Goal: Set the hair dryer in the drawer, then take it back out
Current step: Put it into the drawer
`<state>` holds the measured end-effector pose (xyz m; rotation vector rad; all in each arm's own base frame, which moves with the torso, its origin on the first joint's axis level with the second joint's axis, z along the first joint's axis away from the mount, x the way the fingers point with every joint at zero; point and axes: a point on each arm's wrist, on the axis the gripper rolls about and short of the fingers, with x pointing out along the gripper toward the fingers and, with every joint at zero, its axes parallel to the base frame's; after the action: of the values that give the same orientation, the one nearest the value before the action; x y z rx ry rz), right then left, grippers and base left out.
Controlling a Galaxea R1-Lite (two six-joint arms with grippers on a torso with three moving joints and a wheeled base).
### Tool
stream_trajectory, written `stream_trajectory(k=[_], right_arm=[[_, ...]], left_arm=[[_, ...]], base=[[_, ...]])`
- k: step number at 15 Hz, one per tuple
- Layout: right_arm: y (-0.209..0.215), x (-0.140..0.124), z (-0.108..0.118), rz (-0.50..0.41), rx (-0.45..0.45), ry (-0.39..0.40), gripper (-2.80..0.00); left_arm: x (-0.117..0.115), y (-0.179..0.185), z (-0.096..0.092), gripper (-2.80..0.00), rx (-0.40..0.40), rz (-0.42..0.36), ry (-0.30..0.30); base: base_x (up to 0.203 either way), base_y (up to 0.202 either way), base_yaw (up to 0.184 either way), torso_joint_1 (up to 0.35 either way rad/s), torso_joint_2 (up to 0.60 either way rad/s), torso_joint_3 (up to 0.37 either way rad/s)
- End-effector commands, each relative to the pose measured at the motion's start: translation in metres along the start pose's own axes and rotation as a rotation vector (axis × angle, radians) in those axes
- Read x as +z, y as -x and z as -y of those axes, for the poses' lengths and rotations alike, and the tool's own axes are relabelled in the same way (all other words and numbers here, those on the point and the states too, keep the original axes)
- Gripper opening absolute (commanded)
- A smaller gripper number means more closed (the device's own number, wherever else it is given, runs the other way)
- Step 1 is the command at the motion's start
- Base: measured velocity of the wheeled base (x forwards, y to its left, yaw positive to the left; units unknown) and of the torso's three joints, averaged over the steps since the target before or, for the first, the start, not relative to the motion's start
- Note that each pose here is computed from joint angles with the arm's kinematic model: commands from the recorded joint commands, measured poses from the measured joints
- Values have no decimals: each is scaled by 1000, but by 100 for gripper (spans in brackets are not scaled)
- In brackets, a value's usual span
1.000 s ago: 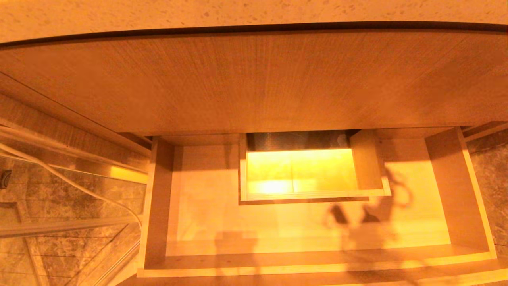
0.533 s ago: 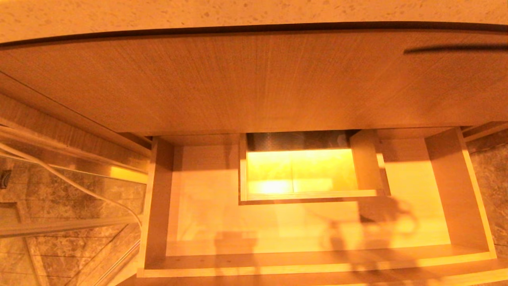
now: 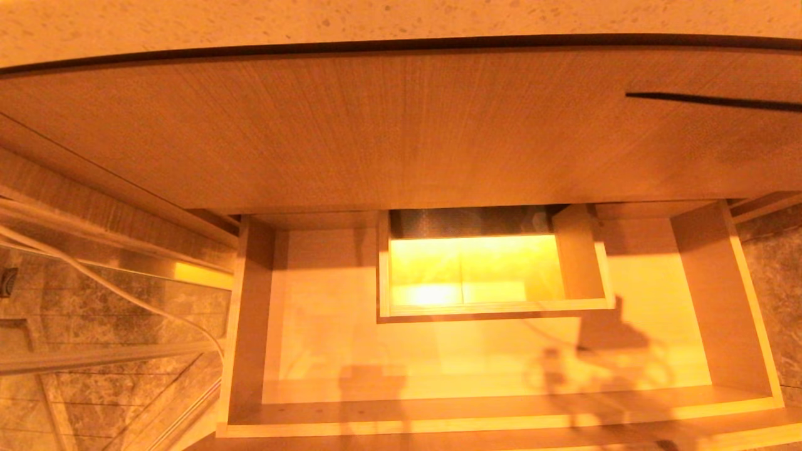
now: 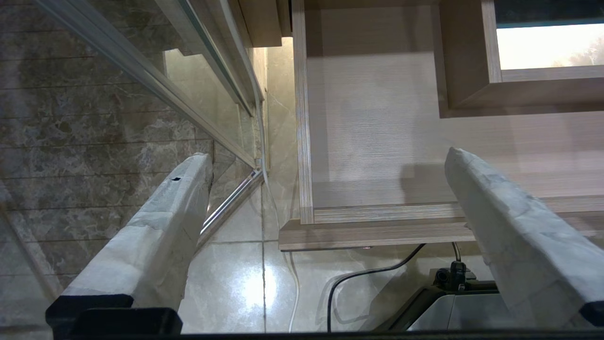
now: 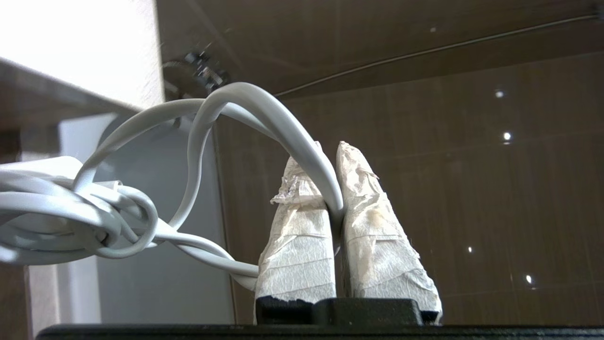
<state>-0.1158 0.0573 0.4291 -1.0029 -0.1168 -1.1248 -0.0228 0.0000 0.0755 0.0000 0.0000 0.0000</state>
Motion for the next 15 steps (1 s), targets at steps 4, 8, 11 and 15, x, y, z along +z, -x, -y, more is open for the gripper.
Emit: stream_trajectory(k=[4, 8, 11, 15], right_arm=[[-4, -16, -30, -93, 197, 92, -280], [-5, -32, -56, -163, 397, 161, -280], [-9, -41, -79, -182, 555, 199, -280], [-16, -52, -106, -206, 697, 253, -280]], left_arm=[[0, 0, 0, 0, 0, 0, 0], [0, 0, 0, 0, 0, 0, 0], [0, 0, 0, 0, 0, 0, 0], [0, 0, 0, 0, 0, 0, 0]], base=[[0, 0, 0, 0, 0, 0], [0, 0, 0, 0, 0, 0], [0, 0, 0, 0, 0, 0], [0, 0, 0, 0, 0, 0]])
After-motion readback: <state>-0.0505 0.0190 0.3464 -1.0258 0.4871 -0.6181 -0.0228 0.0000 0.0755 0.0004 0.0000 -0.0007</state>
